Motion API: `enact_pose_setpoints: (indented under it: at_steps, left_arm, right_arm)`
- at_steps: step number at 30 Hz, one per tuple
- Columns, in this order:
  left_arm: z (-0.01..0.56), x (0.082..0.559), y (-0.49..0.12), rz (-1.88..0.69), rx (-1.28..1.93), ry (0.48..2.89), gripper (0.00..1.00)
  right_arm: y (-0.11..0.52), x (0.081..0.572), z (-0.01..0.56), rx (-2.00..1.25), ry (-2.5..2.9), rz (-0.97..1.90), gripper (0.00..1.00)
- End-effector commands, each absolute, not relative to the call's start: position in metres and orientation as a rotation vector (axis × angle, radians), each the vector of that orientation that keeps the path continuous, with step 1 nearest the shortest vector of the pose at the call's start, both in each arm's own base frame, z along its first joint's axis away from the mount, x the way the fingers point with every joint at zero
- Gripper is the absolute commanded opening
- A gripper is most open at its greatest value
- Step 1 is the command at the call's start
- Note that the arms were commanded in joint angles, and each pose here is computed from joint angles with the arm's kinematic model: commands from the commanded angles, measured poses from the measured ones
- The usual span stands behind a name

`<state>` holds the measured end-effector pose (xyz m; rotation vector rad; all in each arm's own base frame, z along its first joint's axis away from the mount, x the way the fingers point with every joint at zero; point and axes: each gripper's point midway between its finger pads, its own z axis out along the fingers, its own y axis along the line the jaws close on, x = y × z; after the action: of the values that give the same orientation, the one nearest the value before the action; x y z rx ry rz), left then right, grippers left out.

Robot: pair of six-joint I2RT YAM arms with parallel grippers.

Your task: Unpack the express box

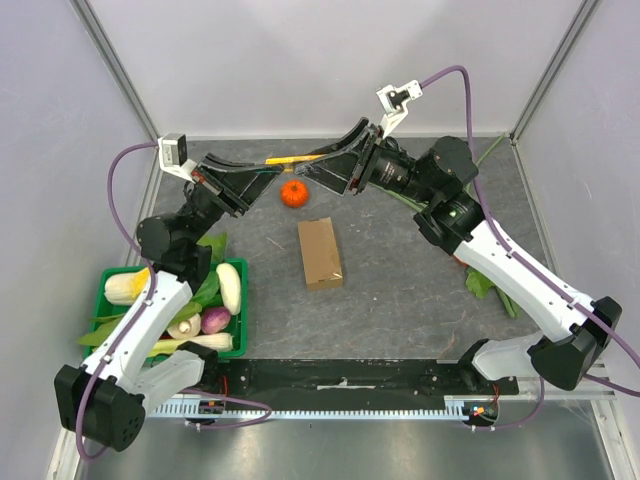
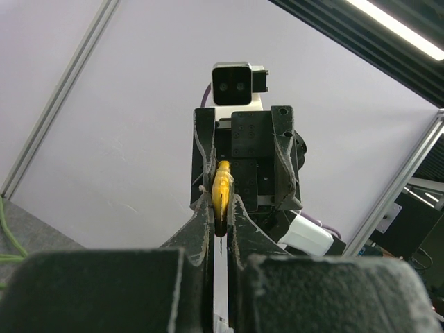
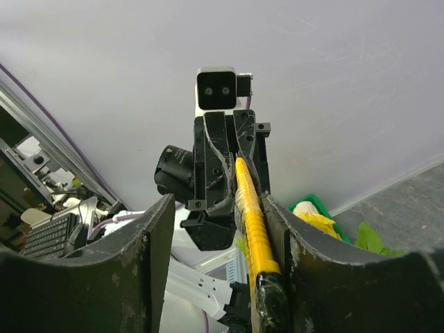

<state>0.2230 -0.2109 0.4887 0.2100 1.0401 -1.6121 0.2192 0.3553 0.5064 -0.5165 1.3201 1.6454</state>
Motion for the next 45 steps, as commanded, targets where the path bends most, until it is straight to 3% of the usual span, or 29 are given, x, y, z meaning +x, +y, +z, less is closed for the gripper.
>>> enact_pose_setpoints:
  at_steps: [1,24,26,31,33,39,43,45]
  left_arm:
    - [0.499,0.22,-0.203,-1.625,0.181,0.941,0.02]
    - [0.495,0.218,-0.199,-1.587,0.162,0.904,0.02]
    - [0.492,0.217,-0.2,-1.586,0.163,0.914,0.02]
    - [0.487,0.213,-0.198,-1.583,0.159,0.929,0.02]
    - [0.486,0.213,-0.199,-1.585,0.158,0.936,0.02]
    - [0.485,0.217,-0.199,-1.584,0.148,0.94,0.02]
    - [0.483,0.219,-0.2,-1.587,0.14,0.957,0.02]
    - [0.483,0.222,-0.199,-1.579,0.12,0.978,0.06]
  right_arm:
    - [0.355,0.209,0.523,-0.537,1.242,1.696,0.58]
    - [0.367,0.223,0.519,-0.501,1.282,1.651,0.31]
    - [0.366,0.224,0.518,-0.496,1.283,1.647,0.32]
    - [0.365,0.223,0.521,-0.489,1.272,1.647,0.47]
    - [0.365,0.223,0.521,-0.489,1.271,1.649,0.48]
    - [0.367,0.221,0.52,-0.509,1.266,1.659,0.3]
    - [0.367,0.222,0.518,-0.516,1.276,1.648,0.03]
    - [0.368,0.225,0.511,-0.509,1.313,1.631,0.0]
